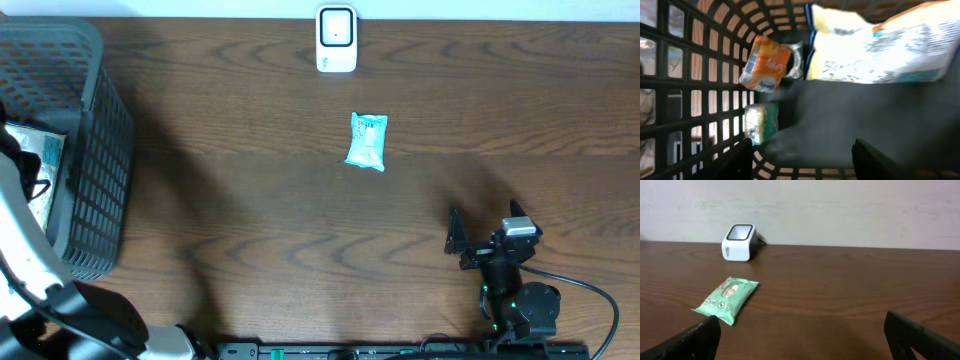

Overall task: Scan the item barcode
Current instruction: 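Move the left gripper back into the grey basket, then grasp the Kleenex Play tissue pack with the left gripper and lift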

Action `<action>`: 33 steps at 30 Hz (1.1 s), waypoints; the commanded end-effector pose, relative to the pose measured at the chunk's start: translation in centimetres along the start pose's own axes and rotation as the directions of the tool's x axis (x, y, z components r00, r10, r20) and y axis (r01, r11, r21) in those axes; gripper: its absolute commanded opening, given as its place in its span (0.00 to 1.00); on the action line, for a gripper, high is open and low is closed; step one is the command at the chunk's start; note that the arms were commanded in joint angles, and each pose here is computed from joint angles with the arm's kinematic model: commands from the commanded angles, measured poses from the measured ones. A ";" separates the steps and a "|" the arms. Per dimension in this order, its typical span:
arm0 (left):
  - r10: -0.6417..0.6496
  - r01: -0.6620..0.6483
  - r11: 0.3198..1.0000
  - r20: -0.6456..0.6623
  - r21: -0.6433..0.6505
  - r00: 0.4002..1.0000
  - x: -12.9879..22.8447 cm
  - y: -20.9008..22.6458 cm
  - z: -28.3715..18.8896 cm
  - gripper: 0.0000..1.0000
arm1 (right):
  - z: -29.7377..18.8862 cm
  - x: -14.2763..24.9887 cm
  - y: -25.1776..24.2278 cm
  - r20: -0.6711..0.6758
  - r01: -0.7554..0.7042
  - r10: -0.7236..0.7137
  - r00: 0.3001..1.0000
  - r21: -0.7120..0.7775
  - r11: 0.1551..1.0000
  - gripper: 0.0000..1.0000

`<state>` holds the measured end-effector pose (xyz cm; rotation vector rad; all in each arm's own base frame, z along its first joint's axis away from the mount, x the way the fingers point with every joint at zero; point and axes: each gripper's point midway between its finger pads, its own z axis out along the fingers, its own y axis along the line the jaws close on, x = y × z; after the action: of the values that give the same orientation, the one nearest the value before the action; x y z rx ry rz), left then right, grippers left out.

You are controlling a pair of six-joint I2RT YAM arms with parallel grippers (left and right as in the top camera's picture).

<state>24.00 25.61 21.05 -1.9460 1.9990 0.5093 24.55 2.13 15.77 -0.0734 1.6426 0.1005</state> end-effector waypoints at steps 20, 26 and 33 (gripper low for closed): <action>-0.046 0.029 0.967 -0.059 -0.253 0.997 4.0 4.0 8.9 0.63 | 0.0 0.1 0.3 -0.001 -0.006 0.006 1.000 -0.014 1.000 0.99; -0.039 0.020 0.964 -0.069 -0.266 0.997 4.9 4.4 9.9 0.63 | 0.0 0.1 0.3 -0.001 -0.006 0.006 1.000 -0.014 1.000 0.99; -0.038 0.018 0.964 -0.070 -0.267 0.997 5.9 4.7 11.2 0.63 | 0.0 0.1 0.3 -0.001 -0.006 0.006 1.000 -0.014 1.000 0.99</action>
<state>19.49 25.43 9.28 -2.1637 2.0359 0.6988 24.55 2.13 15.77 -0.0734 1.6426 0.1005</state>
